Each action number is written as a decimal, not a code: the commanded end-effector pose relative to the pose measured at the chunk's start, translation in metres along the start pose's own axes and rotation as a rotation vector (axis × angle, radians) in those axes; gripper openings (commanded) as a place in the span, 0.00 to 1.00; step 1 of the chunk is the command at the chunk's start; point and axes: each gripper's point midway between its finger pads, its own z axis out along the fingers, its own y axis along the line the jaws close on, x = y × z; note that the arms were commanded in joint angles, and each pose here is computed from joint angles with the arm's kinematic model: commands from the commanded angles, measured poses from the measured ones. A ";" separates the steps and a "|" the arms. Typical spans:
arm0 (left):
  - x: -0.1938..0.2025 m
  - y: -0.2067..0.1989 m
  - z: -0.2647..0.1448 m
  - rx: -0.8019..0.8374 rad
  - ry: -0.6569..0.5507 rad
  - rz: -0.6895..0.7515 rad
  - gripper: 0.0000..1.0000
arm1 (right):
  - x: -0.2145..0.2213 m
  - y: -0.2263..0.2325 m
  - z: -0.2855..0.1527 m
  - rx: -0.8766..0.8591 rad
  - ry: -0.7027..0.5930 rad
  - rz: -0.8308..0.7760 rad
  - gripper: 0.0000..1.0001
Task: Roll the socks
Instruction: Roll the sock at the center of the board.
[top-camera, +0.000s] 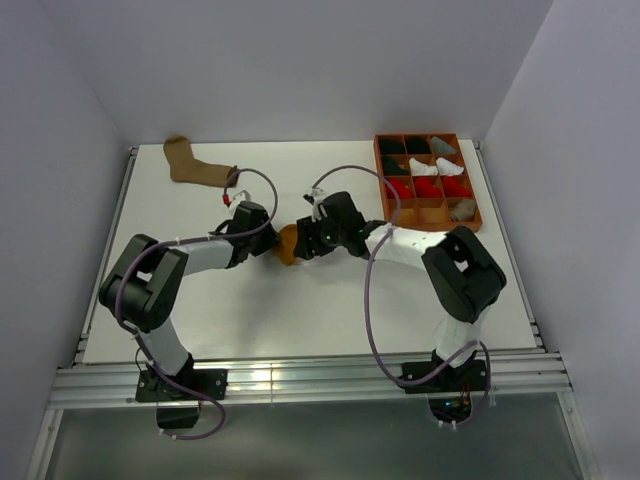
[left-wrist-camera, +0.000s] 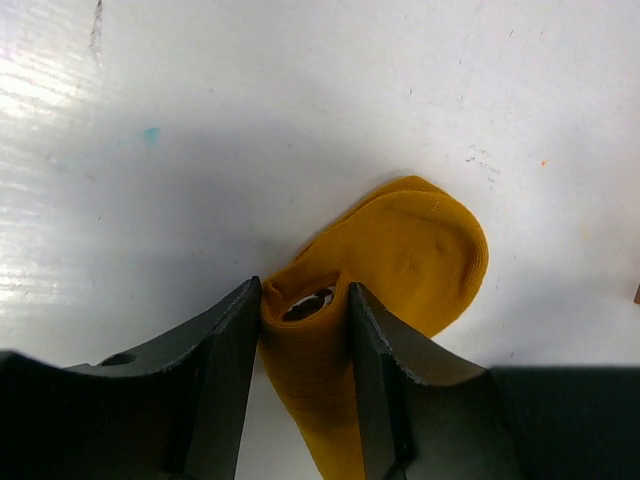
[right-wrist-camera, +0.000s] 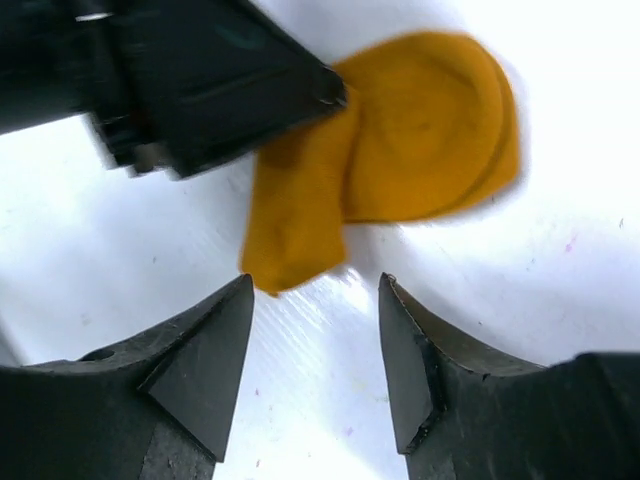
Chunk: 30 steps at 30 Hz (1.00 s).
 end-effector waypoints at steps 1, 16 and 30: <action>0.047 0.060 0.002 -0.208 0.159 0.094 0.46 | -0.033 0.004 -0.008 0.156 -0.205 -0.213 0.61; 0.055 0.059 0.007 -0.218 0.220 0.136 0.46 | -0.023 0.030 0.026 0.331 -0.251 -0.483 0.66; 0.080 0.038 0.003 -0.125 0.308 0.181 0.45 | -0.001 0.026 0.053 0.297 -0.174 -0.497 0.48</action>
